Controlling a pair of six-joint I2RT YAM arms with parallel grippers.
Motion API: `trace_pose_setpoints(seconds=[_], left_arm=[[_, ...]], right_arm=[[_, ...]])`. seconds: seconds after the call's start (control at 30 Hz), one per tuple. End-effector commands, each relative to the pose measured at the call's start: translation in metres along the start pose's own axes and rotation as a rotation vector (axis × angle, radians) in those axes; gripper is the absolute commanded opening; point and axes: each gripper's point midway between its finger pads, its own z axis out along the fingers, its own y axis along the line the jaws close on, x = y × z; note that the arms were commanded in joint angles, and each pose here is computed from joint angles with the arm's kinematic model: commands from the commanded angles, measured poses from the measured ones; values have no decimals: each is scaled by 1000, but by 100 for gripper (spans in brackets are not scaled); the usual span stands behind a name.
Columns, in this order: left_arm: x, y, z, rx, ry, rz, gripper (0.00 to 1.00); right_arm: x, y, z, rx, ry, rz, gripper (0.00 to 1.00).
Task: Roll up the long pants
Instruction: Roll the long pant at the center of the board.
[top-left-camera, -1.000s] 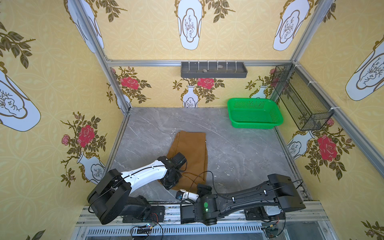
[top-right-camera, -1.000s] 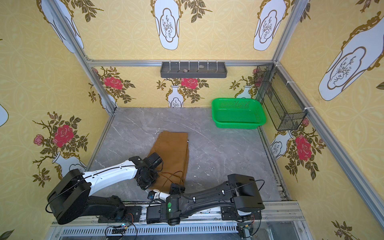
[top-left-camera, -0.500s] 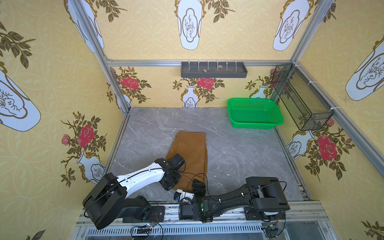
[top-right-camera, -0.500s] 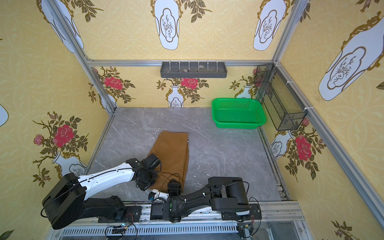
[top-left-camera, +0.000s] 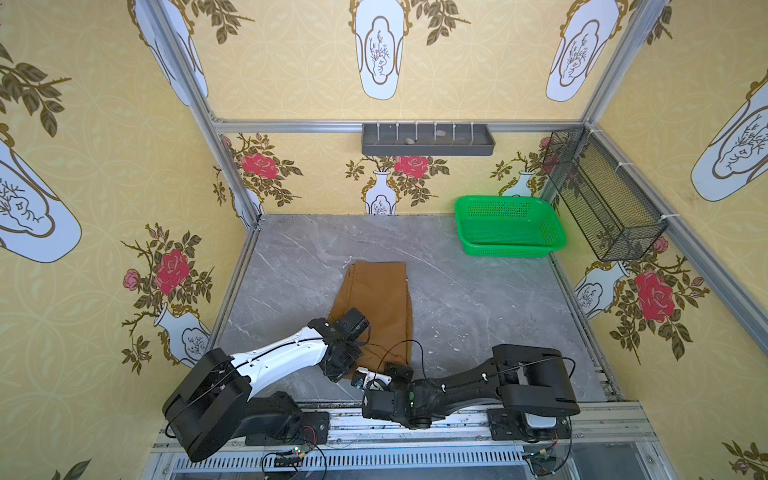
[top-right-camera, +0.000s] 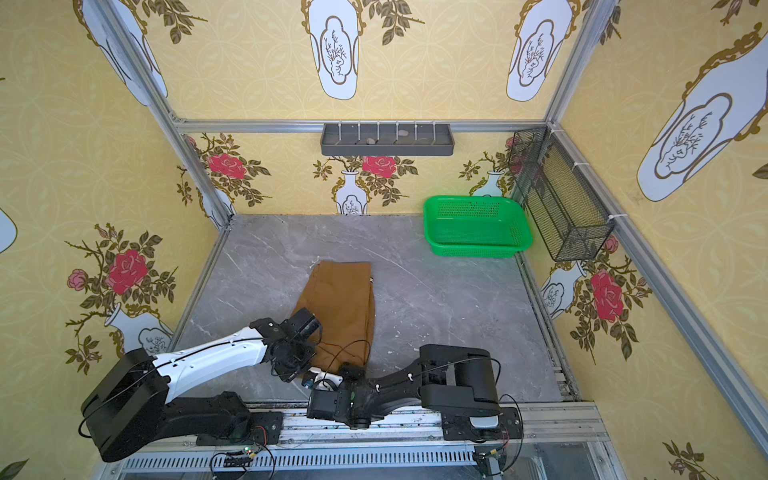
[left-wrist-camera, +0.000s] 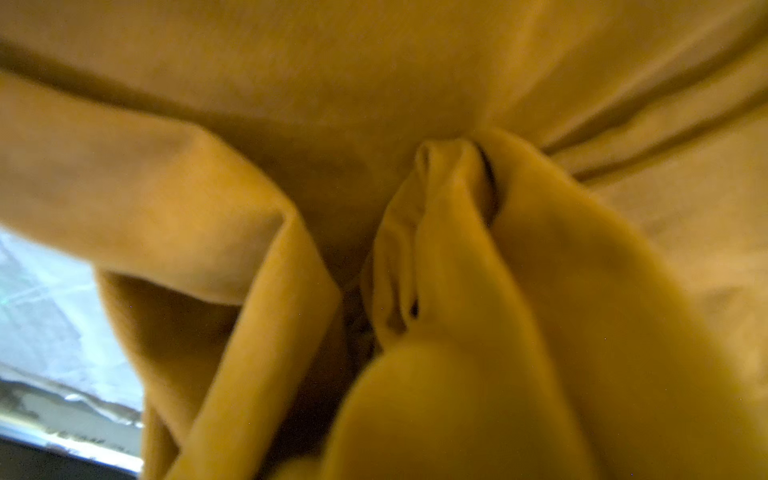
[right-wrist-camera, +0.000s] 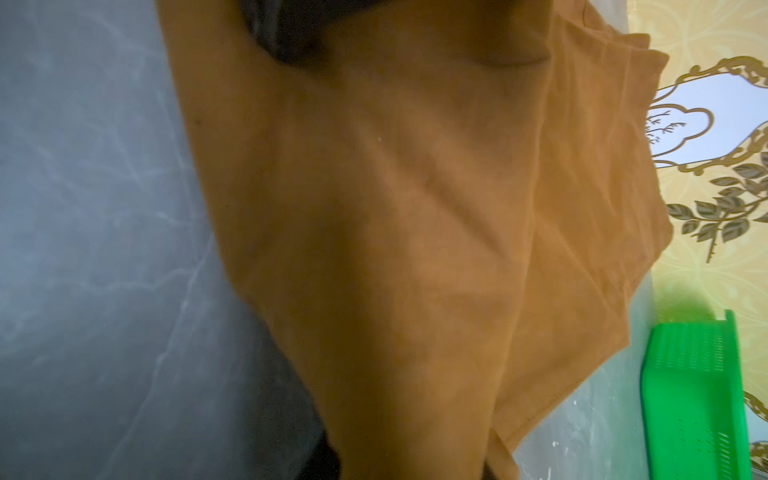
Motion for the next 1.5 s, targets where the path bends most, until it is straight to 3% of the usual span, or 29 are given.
trace_pose_setpoints(seconds=[0.0,0.07,0.13,0.27,0.4,0.53,0.67,0.97,1.1,1.3,1.47], left_arm=[[11,-26,17,116,69,15,0],[9,-31,9,133,59,27,0],[7,-39,-8,163,42,41,1],[-4,-56,-57,256,-19,69,18],[-20,-58,-113,363,-88,46,28],[-35,-46,-161,466,-176,0,34],[-42,-24,-186,482,-237,-36,37],[-37,-4,-174,434,-210,-56,37],[-32,-6,-162,429,-173,-47,37],[-27,-12,-153,420,-136,-31,37],[-22,-22,-148,427,-102,-4,37]], right_arm=[[25,20,2,-141,89,-51,8],[25,24,-2,-192,91,-33,1],[21,29,-11,-260,94,-1,0],[15,38,-27,-389,126,38,0],[8,53,-45,-550,154,70,1],[-3,61,-58,-654,152,99,1],[-14,58,-70,-776,150,167,2],[-33,8,-75,-1066,99,525,2],[-35,-1,-66,-1170,77,651,2],[-39,-4,-61,-1436,73,826,0],[-36,-26,-58,-1545,30,961,0]])
